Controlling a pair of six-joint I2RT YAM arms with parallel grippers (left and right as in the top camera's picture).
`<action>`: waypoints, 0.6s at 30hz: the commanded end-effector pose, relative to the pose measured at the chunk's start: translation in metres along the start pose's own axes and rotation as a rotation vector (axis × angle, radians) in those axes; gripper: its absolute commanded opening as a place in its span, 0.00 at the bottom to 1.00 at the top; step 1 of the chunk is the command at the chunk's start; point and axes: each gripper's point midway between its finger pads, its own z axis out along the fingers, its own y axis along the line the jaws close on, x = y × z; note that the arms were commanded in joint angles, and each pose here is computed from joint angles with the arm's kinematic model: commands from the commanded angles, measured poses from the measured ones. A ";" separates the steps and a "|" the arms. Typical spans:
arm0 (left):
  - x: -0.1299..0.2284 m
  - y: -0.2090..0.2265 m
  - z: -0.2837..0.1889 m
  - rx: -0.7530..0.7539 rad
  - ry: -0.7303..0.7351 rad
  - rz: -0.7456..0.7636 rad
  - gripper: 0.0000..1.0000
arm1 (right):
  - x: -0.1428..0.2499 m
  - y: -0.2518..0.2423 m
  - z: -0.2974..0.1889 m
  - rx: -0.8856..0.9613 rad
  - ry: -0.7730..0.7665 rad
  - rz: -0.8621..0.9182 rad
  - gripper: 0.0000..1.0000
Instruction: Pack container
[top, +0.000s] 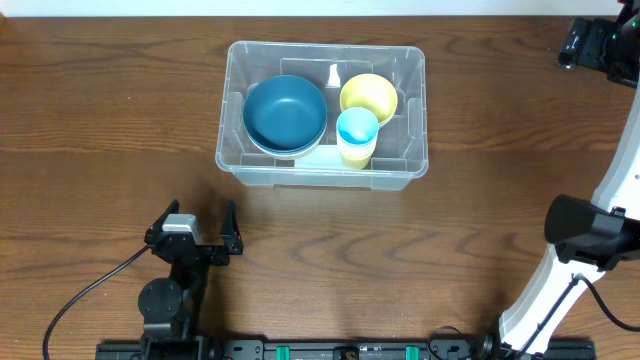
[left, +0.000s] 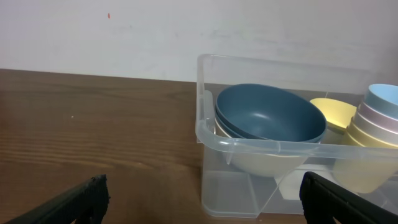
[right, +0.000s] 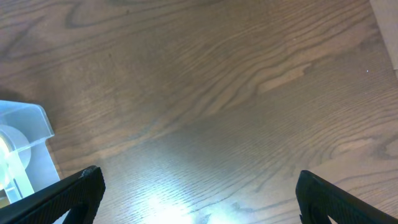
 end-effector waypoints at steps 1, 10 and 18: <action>0.016 0.001 0.001 -0.003 0.049 0.009 0.98 | -0.002 -0.006 -0.014 0.003 -0.035 0.000 0.99; 0.016 0.001 0.001 -0.003 0.049 0.009 0.98 | 0.004 0.032 -0.024 -0.039 -0.051 -0.081 0.99; 0.016 0.001 0.001 -0.003 0.049 0.009 0.98 | 0.044 0.132 -0.088 -0.191 -0.144 -0.316 0.99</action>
